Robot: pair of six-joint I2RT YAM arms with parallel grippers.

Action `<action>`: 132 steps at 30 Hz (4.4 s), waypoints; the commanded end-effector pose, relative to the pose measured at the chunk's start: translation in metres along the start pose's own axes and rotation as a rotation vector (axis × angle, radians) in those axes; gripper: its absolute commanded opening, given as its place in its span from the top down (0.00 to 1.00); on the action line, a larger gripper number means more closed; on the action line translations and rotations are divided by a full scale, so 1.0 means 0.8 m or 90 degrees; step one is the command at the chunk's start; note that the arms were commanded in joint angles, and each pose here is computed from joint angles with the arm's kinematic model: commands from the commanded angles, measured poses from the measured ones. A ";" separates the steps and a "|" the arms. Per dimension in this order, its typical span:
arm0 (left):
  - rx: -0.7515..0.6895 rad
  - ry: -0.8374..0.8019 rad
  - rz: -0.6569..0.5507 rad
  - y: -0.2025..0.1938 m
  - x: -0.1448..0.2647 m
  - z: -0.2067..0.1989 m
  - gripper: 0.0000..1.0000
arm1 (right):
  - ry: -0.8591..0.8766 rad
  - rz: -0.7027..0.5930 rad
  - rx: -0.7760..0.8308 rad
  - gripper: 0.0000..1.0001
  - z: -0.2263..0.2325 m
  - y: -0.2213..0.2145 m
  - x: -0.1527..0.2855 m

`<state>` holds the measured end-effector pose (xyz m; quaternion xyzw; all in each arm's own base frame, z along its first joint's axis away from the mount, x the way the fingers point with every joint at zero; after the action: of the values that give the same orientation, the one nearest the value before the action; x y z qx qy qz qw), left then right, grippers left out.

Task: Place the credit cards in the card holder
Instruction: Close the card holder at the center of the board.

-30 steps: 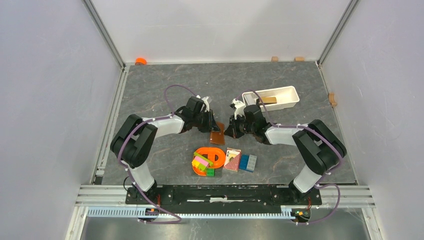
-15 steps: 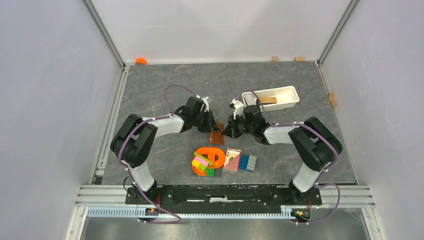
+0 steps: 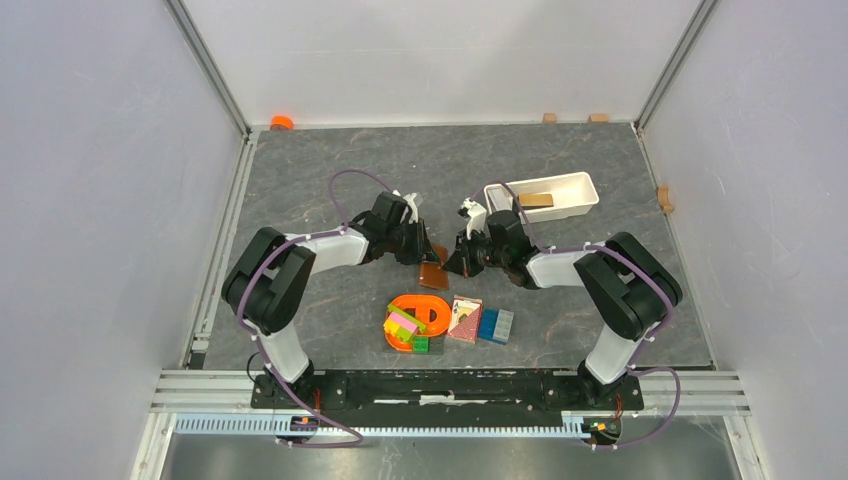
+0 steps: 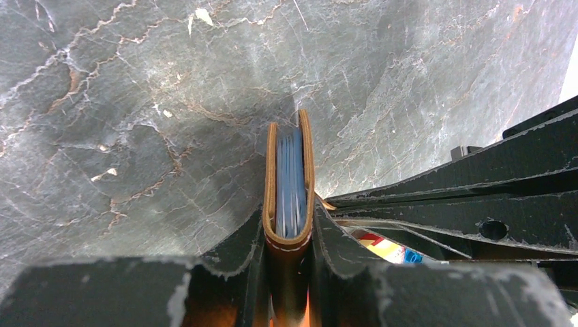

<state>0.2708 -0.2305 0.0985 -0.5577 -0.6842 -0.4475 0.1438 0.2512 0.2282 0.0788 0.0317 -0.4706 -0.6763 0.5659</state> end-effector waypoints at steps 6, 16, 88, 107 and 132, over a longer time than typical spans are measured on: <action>-0.016 0.039 0.011 -0.003 -0.008 0.014 0.98 | 0.070 -0.019 0.035 1.00 0.018 0.008 -0.006; -0.018 0.041 0.013 -0.003 -0.010 0.014 0.98 | 0.094 -0.023 0.044 1.00 0.026 0.010 -0.009; -0.213 -0.438 -0.197 0.036 0.194 -0.150 0.97 | 0.267 -0.257 0.192 0.02 0.103 0.124 0.186; -0.341 -0.502 -0.158 0.005 0.214 -0.160 0.96 | 0.570 -0.222 0.116 0.31 0.152 0.104 0.191; -0.330 -0.445 -0.094 -0.022 0.206 -0.136 0.43 | 0.427 -0.201 0.158 1.00 0.132 0.110 0.171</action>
<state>0.1722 -0.2151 0.2675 -0.6428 -0.6118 -0.3776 -0.2644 0.2013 0.1902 0.2431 0.3540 -0.3035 -0.6535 0.5963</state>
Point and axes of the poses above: each gripper's point midway between its finger pads, its own x axis back along the fingers, its own z axis along the line the jaws close on, y = z × x, the point moved 9 cm from there along x, back along the fingers, and after that the axes turned 5 degrees about -x, right-handed, at the moved point
